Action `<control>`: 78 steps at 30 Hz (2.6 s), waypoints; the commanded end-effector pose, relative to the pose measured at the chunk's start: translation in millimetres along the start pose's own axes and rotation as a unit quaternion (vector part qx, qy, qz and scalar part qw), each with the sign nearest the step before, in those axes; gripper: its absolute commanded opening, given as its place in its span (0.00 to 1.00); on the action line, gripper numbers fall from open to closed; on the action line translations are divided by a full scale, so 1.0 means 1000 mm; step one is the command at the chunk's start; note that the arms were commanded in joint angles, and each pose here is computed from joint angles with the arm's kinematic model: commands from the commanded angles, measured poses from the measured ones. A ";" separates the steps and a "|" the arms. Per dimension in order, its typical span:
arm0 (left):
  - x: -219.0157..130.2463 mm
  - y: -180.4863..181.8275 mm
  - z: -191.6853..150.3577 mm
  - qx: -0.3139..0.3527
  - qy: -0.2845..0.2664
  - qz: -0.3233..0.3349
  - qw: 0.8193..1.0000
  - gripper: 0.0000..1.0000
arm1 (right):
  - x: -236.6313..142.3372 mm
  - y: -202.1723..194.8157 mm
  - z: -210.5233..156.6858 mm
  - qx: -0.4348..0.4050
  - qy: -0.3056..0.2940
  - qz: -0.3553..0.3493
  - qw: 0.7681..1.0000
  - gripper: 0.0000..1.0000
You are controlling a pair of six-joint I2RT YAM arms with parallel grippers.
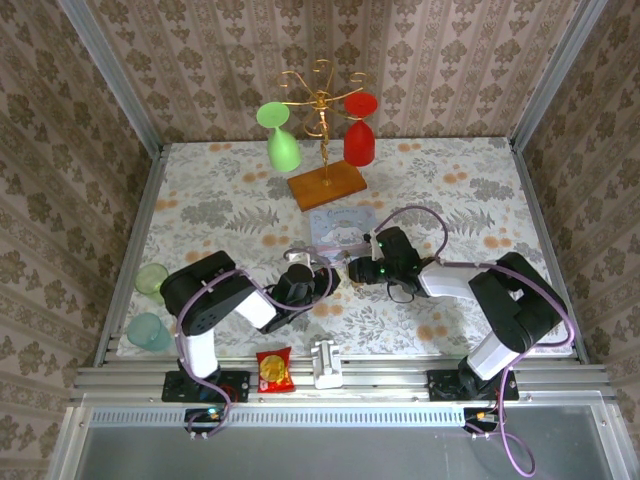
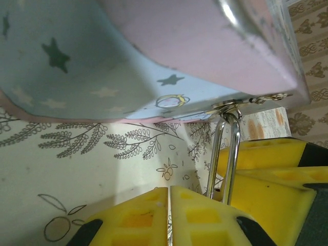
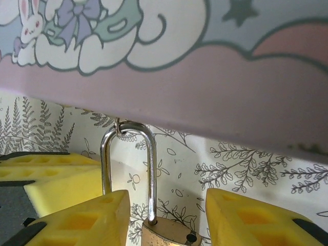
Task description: Unlock the padlock with the key
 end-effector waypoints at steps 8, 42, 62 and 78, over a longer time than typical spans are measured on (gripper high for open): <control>-0.007 0.001 0.003 0.019 -0.001 0.014 1.000 0.10 | 0.004 -0.011 -0.009 -0.051 -0.013 -0.103 0.993 0.42; -0.043 -0.070 0.125 0.316 -0.016 0.068 0.946 0.14 | -0.001 -0.020 -0.023 0.067 0.010 -0.038 0.997 0.13; 0.073 -0.043 0.084 0.425 0.164 0.027 0.890 0.08 | 0.023 -0.032 -0.027 0.300 -0.081 0.020 0.950 0.00; 0.056 -0.009 0.034 0.462 0.195 0.026 0.865 0.00 | 0.015 -0.026 0.006 0.343 -0.232 0.048 0.909 0.00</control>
Point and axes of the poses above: each hand's point on the last joint's axis, 136 mm out from that joint toward the fingers, its own x axis out along the fingers, its own y axis along the line the jaws close on, z = x × y, the point moved 2 cm from there along -x, back along the fingers, and after that the axes turned 14 degrees about x, right-handed, at the moved point
